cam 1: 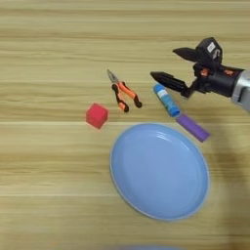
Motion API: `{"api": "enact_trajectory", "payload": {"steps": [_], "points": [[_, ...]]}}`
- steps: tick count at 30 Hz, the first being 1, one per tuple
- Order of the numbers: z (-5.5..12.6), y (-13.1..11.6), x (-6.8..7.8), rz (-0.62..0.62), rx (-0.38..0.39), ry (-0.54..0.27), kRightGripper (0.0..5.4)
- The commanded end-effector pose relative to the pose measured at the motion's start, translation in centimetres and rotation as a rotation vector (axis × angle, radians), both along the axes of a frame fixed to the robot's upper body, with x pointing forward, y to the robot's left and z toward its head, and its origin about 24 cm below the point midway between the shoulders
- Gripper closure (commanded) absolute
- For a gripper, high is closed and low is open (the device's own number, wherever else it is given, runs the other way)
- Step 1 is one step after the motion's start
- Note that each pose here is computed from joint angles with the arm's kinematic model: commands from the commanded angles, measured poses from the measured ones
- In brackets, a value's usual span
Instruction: Move the objects on the table
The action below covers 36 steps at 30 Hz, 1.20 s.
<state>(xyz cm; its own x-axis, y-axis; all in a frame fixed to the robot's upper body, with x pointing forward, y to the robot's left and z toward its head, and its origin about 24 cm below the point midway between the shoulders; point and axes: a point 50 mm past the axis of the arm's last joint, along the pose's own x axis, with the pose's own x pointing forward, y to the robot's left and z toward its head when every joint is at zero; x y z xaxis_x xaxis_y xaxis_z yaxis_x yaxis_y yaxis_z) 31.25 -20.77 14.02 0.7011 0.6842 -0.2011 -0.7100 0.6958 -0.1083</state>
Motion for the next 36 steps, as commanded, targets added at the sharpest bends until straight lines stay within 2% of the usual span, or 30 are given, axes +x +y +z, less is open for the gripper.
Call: {"api": "enact_trajectory", "payload": {"steps": [1,9,20,30,36], "points": [[2.8,-1.9,1.3,-0.106,-0.064,-0.104,0.02],[0.1,-2.1,2.1,-0.171,-0.105,0.004,0.02],[-2.9,-2.4,2.6,-0.217,-0.166,0.081,0.02],[-4.6,-1.8,2.8,-0.215,-0.187,0.119,1.05],[-5.5,-1.5,2.9,-0.223,-0.196,0.151,1.86]]}}
